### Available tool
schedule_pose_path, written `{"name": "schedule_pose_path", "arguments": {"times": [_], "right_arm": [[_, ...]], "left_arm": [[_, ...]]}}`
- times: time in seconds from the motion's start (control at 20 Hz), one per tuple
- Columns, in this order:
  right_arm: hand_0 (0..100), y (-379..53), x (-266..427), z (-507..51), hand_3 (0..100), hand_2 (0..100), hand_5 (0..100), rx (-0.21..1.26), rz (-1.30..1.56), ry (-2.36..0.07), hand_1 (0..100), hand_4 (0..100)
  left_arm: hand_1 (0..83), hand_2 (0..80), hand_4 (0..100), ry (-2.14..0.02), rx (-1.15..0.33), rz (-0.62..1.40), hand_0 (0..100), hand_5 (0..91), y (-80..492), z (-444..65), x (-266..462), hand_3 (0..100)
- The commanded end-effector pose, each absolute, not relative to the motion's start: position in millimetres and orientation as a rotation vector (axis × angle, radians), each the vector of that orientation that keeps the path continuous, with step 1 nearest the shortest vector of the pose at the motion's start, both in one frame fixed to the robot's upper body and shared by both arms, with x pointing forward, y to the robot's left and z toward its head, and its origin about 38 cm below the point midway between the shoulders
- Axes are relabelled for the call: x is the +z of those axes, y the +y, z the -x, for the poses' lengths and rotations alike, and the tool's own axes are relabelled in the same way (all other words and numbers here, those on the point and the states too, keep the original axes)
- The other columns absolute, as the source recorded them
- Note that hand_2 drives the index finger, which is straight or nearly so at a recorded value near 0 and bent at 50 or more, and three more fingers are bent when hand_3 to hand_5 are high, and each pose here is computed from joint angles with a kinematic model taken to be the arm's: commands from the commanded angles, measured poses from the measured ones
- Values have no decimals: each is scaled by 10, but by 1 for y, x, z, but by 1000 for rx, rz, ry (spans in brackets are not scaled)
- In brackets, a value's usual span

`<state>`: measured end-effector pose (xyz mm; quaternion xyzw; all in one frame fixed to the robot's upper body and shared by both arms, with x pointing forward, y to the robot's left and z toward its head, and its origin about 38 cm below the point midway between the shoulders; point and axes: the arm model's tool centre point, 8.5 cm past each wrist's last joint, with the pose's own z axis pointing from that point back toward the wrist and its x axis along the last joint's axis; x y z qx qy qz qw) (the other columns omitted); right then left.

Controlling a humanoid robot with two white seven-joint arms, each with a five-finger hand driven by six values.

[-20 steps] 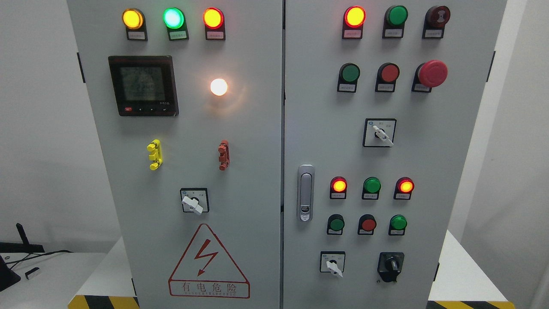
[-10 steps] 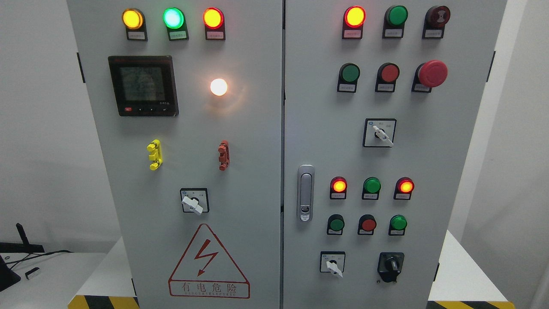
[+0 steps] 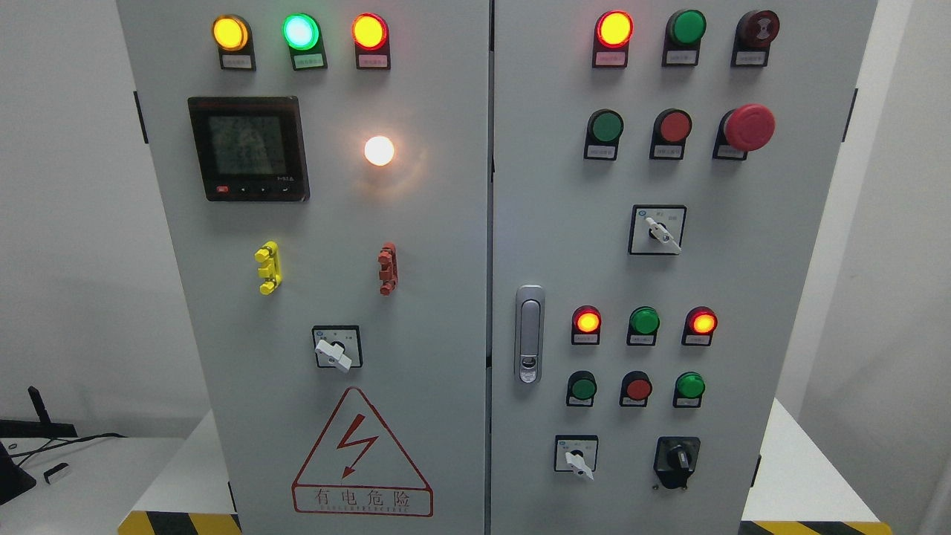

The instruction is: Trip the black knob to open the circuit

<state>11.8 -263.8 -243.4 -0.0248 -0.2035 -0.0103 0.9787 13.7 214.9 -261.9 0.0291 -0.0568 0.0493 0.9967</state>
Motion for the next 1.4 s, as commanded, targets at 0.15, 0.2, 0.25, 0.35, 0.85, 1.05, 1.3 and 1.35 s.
{"name": "schedule_pose_path", "arguments": {"times": [0.15,0.2,0.25,0.35,0.85,1.05,1.3,1.35], "right_arm": [[337,-264,-172,-92,517,231,510,-38,86,-1000,317,417],[339,-265,-164,-97,541,257,554,-37,89,-1075,340,457],[337,-264,-159,-100,561,280,584,-38,90,-1135,380,488],[337,-265,-145,-108,594,302,633,-35,95,-1267,434,537],[326,-290,-22,-155,695,339,905,-61,203,-1786,594,745],[304,-305,18,-166,725,328,953,-11,281,-1905,633,798],[278,-308,54,-178,758,306,1000,10,323,-1981,693,892],[275,-308,58,-181,819,310,1000,18,323,-1977,699,949]], "left_arm": [[389,0,0,-114,103,-59,120,0,215,-14,-262,0],[389,0,0,-114,103,-59,120,0,215,-14,-262,0],[389,0,0,-114,103,-59,120,0,215,-14,-262,0],[389,0,0,-114,103,-59,120,0,215,-14,-262,0],[389,0,0,-114,103,-60,120,0,216,-14,-262,0],[389,0,0,-114,103,-59,120,0,215,-14,-262,0],[389,0,0,-114,103,-59,120,0,215,-14,-262,0],[389,0,0,-114,103,-59,120,0,215,-14,-262,0]]}}
